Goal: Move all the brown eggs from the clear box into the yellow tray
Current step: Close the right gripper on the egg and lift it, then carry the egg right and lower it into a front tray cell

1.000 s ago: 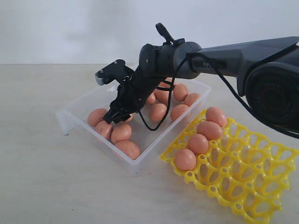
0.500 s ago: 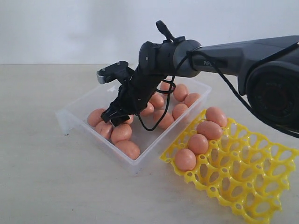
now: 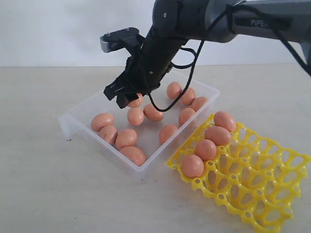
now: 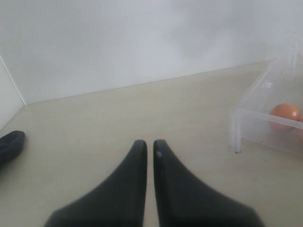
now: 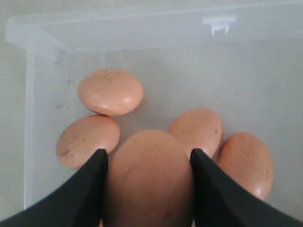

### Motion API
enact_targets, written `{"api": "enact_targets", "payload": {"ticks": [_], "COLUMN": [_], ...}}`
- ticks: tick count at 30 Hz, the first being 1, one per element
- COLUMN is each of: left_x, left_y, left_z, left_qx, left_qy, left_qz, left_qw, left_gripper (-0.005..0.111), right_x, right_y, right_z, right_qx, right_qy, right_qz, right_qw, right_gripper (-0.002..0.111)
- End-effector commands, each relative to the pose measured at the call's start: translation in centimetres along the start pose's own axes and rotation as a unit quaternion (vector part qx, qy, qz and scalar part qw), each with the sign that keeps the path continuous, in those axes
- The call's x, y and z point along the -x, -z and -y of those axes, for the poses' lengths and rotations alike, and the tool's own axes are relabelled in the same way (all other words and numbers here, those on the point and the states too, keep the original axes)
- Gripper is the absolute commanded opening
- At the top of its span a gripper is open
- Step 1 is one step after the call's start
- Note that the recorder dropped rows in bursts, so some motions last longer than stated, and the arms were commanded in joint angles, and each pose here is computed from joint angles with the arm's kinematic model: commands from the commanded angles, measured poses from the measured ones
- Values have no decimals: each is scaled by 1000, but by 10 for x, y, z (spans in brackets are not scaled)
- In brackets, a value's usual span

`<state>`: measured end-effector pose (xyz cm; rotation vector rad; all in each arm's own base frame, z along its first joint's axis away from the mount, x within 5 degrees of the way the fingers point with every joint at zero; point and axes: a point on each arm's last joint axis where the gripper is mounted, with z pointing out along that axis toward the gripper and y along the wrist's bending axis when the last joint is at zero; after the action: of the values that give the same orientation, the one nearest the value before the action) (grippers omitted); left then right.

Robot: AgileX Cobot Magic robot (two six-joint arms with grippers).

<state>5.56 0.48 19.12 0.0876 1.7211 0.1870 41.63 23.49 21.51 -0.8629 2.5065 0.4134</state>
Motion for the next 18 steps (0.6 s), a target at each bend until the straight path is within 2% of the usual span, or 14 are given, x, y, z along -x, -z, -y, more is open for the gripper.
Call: {"api": "enact_targets", "payload": {"ticks": [1,3,6,9,12,15,18], "left_x": [2,2,2,2,2,2,2], "left_y": [0,0,0,0,0,0,0], "left_z": [0,0,0,0,0,0,0], "left_qx": [-3,-3,-3,-3,-3,-3,-3], "left_qy": [4,4,4,4,4,4,4], "left_qz": [6,6,6,6,6,6,6], "left_qw": [1000,1000,1000,1000,1000,1000,1000], "left_gripper": [4,4,4,4,4,4,4], "right_x": [-13,-25,-55,-97,-138,-181,-227], "right_y": [24,44,72,95,117,129,133], "right_z": [-2,-3,-3,-1,4,21,44], "right_qx": [-27,-52,-112,-177,-236,-300,-352], "right_qy": [-51,-65,-71,-76,-128,-257,-427], "right_qz": [94,158,262,360,434,464,473], "right_qw": [994,984,956,913,860,793,685], "right_gripper": [0,0,0,0,0,0,0]}}
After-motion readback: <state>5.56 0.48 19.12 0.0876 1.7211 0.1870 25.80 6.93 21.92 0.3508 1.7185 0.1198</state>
